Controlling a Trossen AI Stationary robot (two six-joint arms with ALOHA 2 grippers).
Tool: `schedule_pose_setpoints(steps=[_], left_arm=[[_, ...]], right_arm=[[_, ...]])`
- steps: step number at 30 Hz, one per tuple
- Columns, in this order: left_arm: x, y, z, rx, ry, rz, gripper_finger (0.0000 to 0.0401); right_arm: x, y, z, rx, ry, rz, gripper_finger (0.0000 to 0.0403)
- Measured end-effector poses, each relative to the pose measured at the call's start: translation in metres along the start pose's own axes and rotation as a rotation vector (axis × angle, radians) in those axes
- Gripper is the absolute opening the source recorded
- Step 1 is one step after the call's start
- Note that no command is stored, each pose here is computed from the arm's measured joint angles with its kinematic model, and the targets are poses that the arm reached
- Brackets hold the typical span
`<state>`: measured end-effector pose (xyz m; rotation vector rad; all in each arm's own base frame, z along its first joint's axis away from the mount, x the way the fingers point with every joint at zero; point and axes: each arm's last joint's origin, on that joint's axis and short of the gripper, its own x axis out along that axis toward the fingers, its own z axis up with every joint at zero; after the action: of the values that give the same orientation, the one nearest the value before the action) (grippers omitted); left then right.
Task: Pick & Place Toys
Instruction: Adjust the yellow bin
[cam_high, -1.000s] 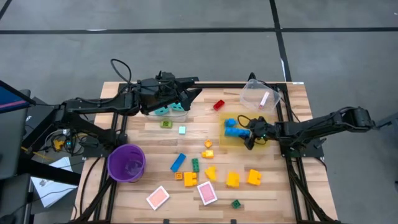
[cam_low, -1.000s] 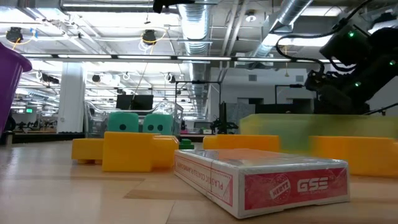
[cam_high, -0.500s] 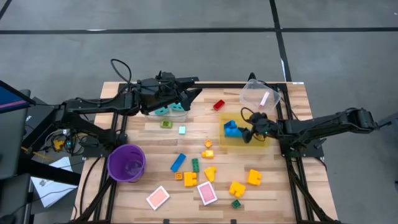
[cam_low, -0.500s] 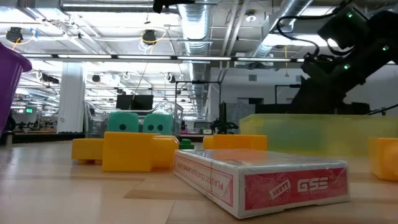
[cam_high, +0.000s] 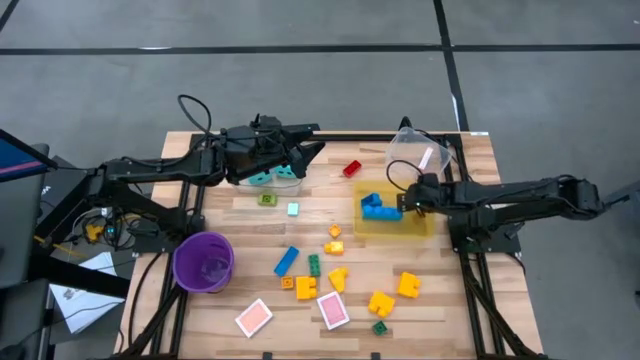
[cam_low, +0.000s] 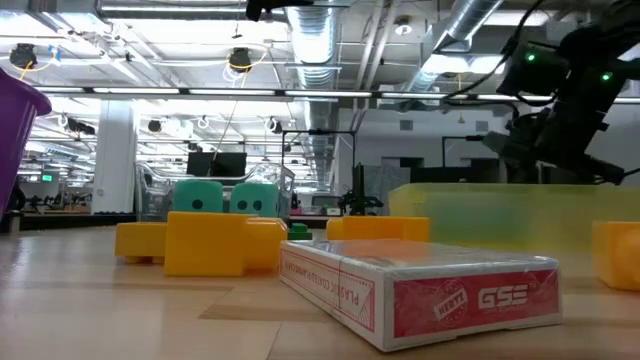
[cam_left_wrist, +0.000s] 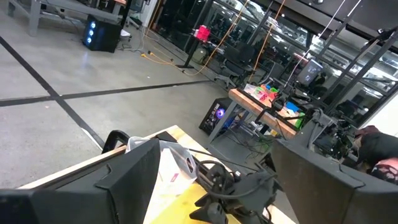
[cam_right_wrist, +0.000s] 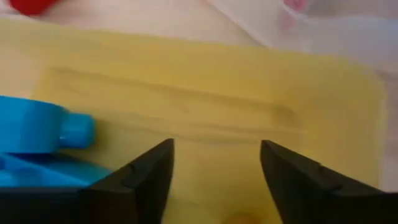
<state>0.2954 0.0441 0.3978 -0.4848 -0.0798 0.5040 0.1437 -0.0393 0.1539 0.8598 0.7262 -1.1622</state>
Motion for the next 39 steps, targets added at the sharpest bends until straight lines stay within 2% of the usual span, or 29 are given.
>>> schedule_pose_setpoints(steps=[5,9,13,17,25,29,39], left_arm=[[0.0,0.0,0.0,-0.001,0.0,0.0,0.0301],[0.0,0.0,0.0,-0.001,0.0,-0.001,0.0301],[0.0,0.0,0.0,-0.002,0.0,-0.001,0.0301],[-0.001,-0.002,-0.001,-0.001,0.004,-0.009,0.0301],[-0.002,-0.004,-0.002,-0.001,0.008,-0.015,0.0301],[-0.002,-0.004,-0.002,-0.001,0.008,-0.015,0.0301],[-0.002,-0.004,-0.002,-0.002,0.008,-0.016,0.0301]], right_arm=[[-0.002,0.001,0.001,0.049,0.062,-0.035,0.0159],[-0.005,0.003,0.0,0.166,0.056,-0.037,0.0109],[-0.006,0.01,0.004,0.289,-0.022,0.021,0.0076],[-0.001,0.018,0.012,0.322,-0.063,0.089,0.0051],[0.026,0.028,0.026,0.396,-0.031,0.116,0.0013],[0.033,0.035,0.029,0.493,-0.052,0.149,0.001],[0.04,0.034,0.029,0.7,-0.127,0.101,0.0011]])
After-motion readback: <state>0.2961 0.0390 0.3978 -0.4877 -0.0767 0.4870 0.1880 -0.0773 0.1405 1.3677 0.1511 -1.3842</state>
